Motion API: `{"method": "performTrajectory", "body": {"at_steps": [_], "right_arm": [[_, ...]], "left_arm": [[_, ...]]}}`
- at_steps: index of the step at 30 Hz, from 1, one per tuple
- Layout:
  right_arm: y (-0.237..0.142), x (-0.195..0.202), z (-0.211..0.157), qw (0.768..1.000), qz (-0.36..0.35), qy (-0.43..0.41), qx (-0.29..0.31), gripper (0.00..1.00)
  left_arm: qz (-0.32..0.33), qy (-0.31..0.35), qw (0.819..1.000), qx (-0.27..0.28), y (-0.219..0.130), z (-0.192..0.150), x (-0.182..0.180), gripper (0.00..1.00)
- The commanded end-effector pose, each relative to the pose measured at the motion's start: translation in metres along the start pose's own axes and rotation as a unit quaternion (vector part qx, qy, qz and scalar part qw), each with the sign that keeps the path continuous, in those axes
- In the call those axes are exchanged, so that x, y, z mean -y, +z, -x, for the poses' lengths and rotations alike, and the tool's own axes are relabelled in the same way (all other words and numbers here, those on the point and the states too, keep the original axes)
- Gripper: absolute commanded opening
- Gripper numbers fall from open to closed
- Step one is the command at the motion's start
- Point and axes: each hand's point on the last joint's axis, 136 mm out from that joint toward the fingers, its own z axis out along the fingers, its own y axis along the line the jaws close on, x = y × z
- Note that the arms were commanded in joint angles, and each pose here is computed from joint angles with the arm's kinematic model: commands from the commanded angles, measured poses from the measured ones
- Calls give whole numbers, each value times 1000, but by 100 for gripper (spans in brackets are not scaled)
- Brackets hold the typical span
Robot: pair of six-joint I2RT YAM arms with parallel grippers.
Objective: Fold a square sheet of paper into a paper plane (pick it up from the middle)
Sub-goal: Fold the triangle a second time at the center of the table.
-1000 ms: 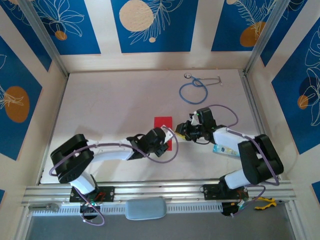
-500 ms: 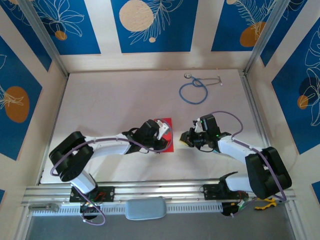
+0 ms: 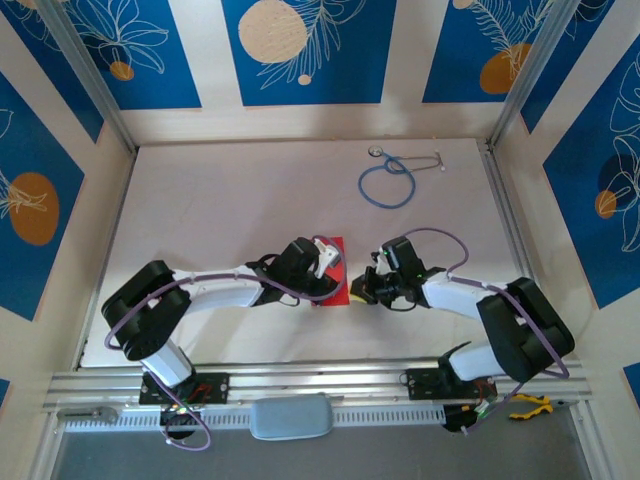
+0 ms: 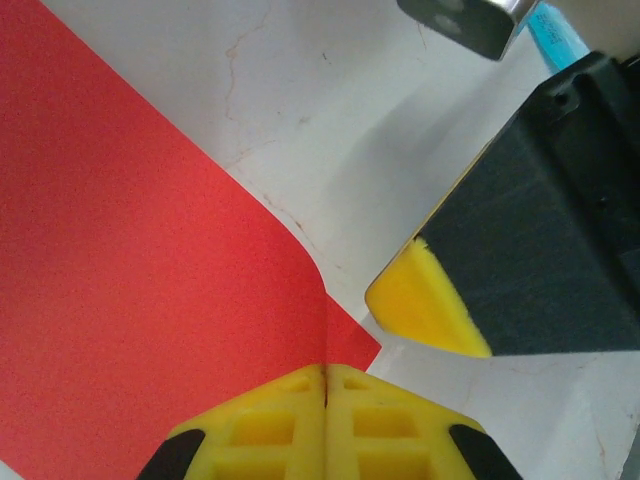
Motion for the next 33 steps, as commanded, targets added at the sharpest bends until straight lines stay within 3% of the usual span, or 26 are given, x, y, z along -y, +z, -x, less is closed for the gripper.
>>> {"method": "performTrajectory", "body": {"at_steps": [1, 15, 23, 33], "right_arm": [[5, -7, 6, 1000, -3, 2, 16, 0], [24, -5, 6, 1000, -19, 10, 19, 0], [26, 45, -10, 993, -117, 27, -6, 0], [20, 48, -7, 989, -147, 11, -3, 0]], "left_arm": [[-6, -9, 1000, 6, 1, 10, 1, 0], [-4, -10, 1000, -4, 4, 6, 0, 0], [-8, -29, 1000, 1, 4, 6, -4, 0], [-10, -74, 997, -5, 7, 3, -30, 0]]}}
